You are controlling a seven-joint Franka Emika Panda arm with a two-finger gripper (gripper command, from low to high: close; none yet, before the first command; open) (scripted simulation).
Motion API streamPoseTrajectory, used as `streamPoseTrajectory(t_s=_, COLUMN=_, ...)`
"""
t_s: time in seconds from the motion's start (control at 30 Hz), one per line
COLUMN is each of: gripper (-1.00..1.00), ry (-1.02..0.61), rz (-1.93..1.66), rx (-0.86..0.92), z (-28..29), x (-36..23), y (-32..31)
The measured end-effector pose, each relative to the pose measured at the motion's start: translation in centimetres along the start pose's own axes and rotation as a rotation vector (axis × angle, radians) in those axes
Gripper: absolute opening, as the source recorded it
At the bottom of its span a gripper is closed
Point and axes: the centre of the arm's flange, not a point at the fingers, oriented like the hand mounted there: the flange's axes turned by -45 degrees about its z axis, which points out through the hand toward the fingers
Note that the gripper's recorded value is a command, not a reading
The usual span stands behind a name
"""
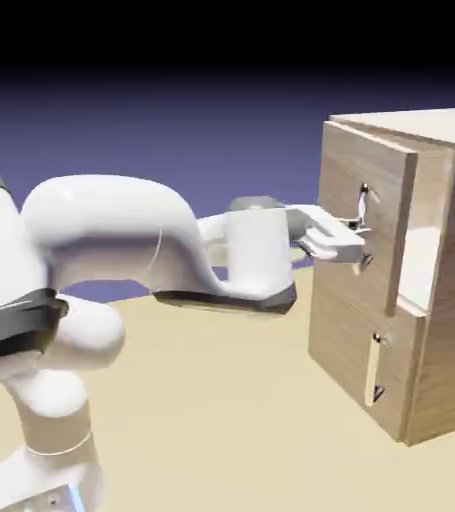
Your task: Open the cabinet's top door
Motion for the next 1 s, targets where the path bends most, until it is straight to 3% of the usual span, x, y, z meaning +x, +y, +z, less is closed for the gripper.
streamPoseTrajectory(t_s=0.47, gripper=-1.0, ry=0.0, rz=0.001, rx=0.358, z=-9.0, x=0.0, y=6.9)
streamPoseTrajectory(t_s=1.0, gripper=-1.0, ry=0.0, rz=0.001, rx=0.76, z=-15.6, x=0.0, y=17.8)
